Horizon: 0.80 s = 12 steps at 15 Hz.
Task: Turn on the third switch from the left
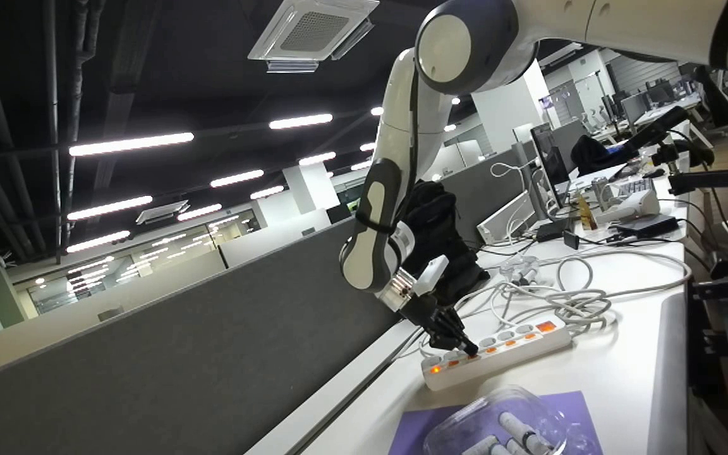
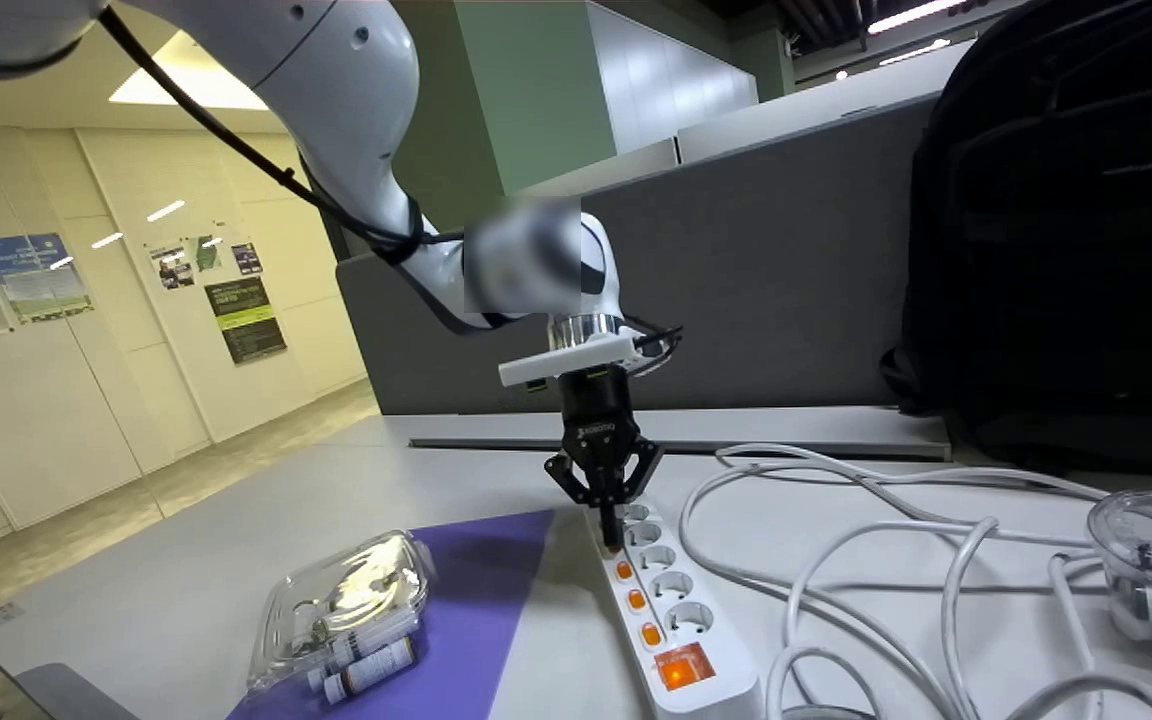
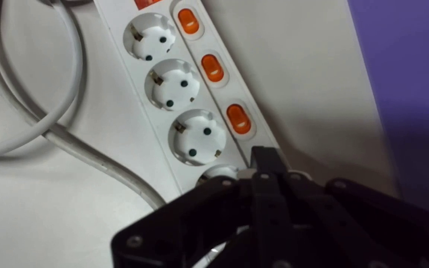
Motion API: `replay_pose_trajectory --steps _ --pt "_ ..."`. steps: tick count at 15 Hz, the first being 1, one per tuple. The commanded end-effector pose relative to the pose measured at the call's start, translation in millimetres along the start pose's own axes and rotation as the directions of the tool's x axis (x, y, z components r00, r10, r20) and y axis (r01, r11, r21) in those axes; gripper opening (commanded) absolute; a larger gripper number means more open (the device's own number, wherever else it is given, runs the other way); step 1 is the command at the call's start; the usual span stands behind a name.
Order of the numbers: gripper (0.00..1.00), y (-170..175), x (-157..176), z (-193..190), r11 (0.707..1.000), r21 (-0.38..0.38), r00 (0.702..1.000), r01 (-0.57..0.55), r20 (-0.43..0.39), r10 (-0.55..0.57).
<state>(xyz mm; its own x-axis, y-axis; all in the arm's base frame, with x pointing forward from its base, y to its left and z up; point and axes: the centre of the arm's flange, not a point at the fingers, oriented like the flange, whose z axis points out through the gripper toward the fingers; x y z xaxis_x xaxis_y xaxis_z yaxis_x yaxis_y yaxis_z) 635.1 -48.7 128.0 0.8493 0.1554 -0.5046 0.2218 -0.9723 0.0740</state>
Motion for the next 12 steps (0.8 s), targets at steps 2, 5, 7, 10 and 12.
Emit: replay_pose_trajectory --steps 2,5,7,10,12 --pt "0.0 -23 26 17 0.997 -0.076 0.995 -0.001 -0.096 -0.006" --pt "0.0 -37 22 12 0.991 -0.127 0.987 0.04 -0.149 -0.059" --pt "0.0 -45 18 9 0.985 -0.159 0.976 0.061 -0.197 -0.092" --pt "0.0 -55 10 6 0.979 -0.183 0.959 0.093 -0.248 -0.138" --pt "0.0 -63 -2 1 0.971 -0.211 0.942 0.112 -0.289 -0.172"
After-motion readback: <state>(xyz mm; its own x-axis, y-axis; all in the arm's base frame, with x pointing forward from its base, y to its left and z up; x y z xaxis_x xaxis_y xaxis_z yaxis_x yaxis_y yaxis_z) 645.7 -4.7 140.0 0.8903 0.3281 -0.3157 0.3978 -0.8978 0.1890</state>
